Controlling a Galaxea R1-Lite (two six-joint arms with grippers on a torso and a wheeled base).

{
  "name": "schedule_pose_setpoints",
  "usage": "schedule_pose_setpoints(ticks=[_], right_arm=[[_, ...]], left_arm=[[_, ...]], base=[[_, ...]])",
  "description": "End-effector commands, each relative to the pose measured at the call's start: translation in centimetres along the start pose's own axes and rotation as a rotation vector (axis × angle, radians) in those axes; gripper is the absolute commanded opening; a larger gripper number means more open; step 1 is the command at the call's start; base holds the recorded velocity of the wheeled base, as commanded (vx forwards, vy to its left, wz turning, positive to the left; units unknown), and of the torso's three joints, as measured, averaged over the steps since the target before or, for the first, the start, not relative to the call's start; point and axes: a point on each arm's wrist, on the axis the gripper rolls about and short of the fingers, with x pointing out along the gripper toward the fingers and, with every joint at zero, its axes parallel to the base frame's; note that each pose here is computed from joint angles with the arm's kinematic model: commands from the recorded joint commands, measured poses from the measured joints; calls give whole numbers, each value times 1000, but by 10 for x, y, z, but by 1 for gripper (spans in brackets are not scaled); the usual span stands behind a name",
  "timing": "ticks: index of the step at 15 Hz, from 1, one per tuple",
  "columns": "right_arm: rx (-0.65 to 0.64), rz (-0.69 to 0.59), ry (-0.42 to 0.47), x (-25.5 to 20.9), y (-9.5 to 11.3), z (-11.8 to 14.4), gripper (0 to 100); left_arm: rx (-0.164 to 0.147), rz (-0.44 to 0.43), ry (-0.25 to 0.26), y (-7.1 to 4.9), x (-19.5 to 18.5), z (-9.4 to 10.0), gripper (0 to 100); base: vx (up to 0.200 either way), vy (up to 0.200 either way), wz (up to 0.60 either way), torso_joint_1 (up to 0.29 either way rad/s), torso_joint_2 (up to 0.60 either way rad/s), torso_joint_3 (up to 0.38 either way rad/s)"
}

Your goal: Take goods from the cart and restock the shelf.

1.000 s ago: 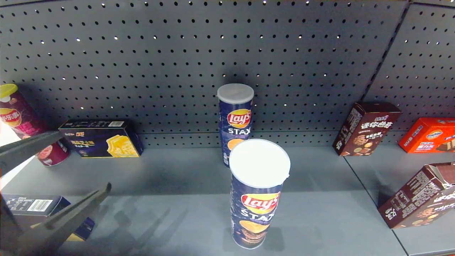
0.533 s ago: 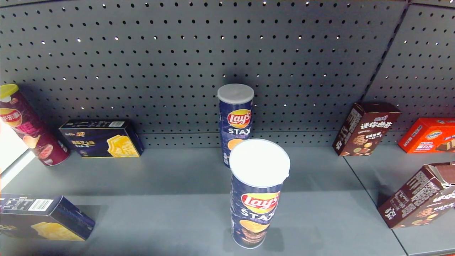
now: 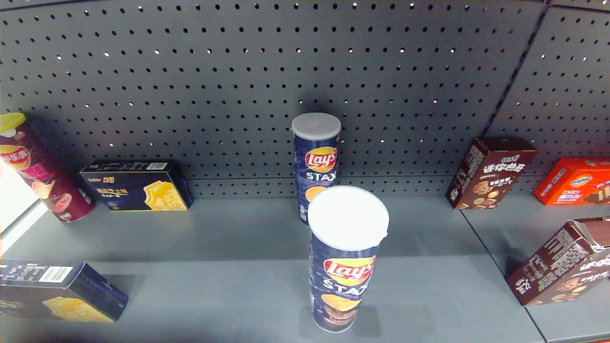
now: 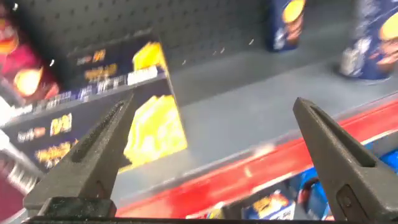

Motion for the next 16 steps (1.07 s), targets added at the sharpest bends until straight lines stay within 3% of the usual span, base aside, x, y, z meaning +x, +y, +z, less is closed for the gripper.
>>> schedule_pose_setpoints(ticks=[1,3,5,6,8,10,12,13,15,16], right_arm=[[0,0,1,0,0,0,100],[0,0,1,0,0,0,100],[0,0,1,0,0,0,100],[0,0,1,0,0,0,100],[0,0,1,0,0,0,100],[0,0,1,0,0,0,100],[0,0,1,0,0,0,100],[0,0,0,0,0,0,100],[0,0,1,0,0,0,100],[0,0,1,0,0,0,100]], left_arm=[[6,24,109,-2,7,-5,100],[15,79,163,-4,11,-5,100],[3,102,248,-9,7,-15,100],[-18,92,263,-10,6,-17,100],[-31,97,259,-9,6,-17,100],[-75,105,289,-9,9,-17,100],[-60,218,245,-12,5,-16,100],[-62,189,202,-12,1,-17,100],[-82,195,171,-13,-1,-16,100],[-110,195,170,-13,-1,-16,100]], base=[[0,0,0,0,0,0],[0,0,0,0,0,0],[0,0,0,0,0,0],[0,0,0,0,0,0],[0,0,0,0,0,0],[0,0,0,0,0,0],[0,0,0,0,0,0],[0,0,0,0,0,0],[0,0,0,0,0,0],[0,0,0,0,0,0]])
